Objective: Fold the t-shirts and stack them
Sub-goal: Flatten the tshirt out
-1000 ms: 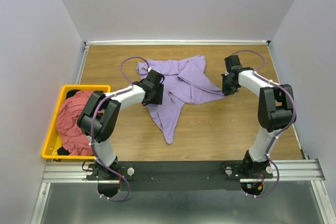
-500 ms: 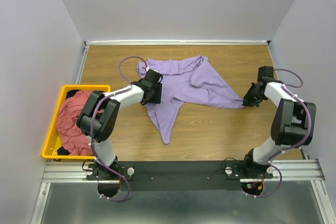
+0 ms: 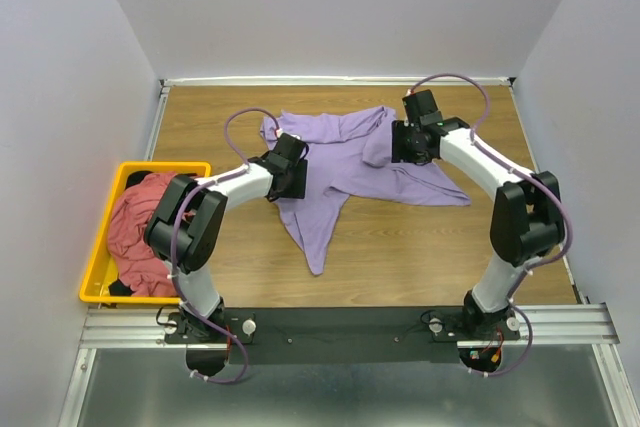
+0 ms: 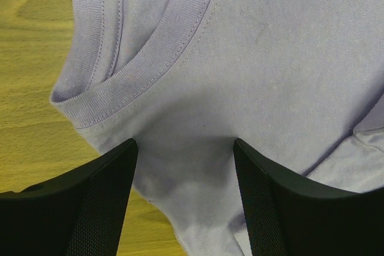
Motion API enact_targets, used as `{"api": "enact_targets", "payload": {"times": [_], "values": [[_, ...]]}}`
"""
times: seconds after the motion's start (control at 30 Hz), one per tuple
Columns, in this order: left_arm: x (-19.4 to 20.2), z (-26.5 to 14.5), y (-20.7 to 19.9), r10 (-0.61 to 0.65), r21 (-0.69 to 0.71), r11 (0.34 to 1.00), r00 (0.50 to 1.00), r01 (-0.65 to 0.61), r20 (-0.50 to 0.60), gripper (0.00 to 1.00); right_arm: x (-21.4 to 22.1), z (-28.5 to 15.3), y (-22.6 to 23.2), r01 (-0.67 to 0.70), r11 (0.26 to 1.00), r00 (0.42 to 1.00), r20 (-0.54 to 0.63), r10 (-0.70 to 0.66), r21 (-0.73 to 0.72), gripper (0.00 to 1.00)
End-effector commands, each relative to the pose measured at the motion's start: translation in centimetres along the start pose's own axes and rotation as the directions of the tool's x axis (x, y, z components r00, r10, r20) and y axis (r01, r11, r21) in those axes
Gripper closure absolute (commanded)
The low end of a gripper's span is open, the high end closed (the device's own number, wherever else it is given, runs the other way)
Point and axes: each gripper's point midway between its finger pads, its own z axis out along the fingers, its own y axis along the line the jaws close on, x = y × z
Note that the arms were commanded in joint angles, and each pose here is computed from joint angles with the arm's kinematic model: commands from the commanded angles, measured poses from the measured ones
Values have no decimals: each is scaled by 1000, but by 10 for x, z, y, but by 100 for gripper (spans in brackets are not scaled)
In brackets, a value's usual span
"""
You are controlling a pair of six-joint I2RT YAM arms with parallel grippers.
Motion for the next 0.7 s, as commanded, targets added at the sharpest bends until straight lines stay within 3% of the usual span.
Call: {"api": "enact_targets", "payload": {"times": [0.0,0.4,0.5,0.67], "values": [[29,-2,19,5,-58,998,997,-10,-82,26,-3,12,-3,41,996,999,-13,-40,76,39],[32,4,17,16,-53,998,995,-21,-97,26,-8,68,101,207,976,978,18,-209,67,35],[32,4,17,15,-53,998,995,-20,-95,26,-11,83,96,192,969,979,33,-199,154,37],[31,6,19,21,-60,998,995,-27,-94,27,-17,92,69,165,926,977,71,-200,338,52]]}}
